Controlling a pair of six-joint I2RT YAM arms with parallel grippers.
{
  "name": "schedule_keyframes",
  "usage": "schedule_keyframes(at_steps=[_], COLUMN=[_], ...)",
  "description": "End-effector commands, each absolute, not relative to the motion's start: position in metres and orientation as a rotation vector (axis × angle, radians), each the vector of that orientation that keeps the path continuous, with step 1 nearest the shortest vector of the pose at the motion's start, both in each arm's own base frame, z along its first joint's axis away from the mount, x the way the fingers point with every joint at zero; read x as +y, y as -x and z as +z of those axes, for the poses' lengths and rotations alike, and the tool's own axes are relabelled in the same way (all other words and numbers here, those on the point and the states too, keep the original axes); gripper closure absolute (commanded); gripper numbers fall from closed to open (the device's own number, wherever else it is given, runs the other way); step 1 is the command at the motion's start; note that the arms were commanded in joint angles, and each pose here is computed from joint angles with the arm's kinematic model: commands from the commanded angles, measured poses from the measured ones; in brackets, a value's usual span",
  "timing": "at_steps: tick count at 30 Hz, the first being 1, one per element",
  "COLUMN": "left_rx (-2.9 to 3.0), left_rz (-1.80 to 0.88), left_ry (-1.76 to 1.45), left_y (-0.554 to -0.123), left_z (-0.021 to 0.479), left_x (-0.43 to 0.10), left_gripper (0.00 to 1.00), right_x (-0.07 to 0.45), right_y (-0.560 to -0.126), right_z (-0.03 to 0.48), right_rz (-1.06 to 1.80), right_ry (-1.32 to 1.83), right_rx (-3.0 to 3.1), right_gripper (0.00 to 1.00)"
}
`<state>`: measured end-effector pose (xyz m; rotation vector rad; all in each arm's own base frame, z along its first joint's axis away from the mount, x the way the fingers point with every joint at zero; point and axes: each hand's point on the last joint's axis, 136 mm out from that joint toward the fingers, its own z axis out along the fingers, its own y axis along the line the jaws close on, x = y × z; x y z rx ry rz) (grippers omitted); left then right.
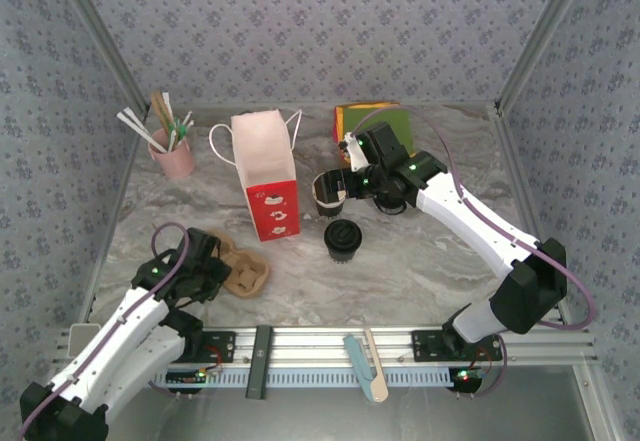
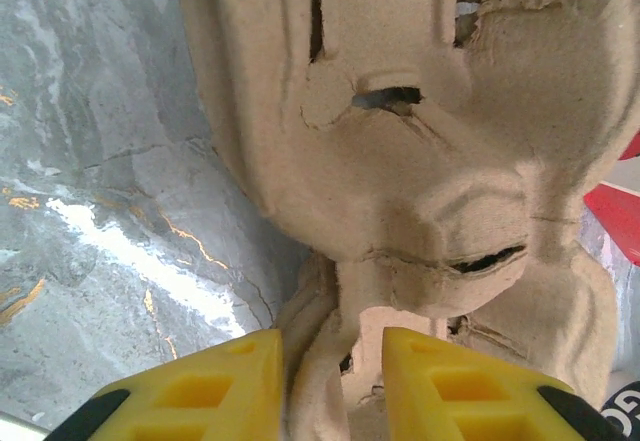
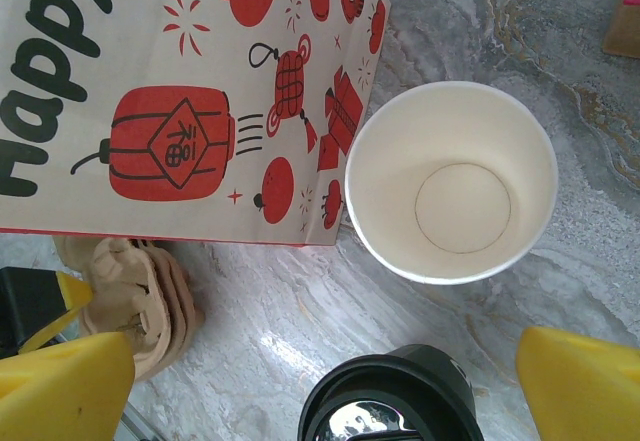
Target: Pack the takeout coffee
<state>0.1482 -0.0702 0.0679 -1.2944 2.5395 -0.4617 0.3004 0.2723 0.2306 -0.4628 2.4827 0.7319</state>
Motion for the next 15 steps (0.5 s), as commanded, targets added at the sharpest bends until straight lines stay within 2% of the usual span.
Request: schedule_keyframes(at_steps=[1, 15], left_rx=[2.543, 2.539], left_rz=[-0.474, -0.52], left_ry=[1.25, 1.242], left_y=[-0.152, -0.154], left_z=[0.083, 0.077], left_x=[-0.073, -0.078], left_gripper=[0.67, 0.67], right_x=[0.275, 0.275], right_y=[-0.299, -0.298], right_z=[0.233, 0.231], right_rz=[0.74, 0.735], right_ry=[0.471, 0.472], right_rx=[2.481, 2.486], right_gripper=[0.0, 0.0])
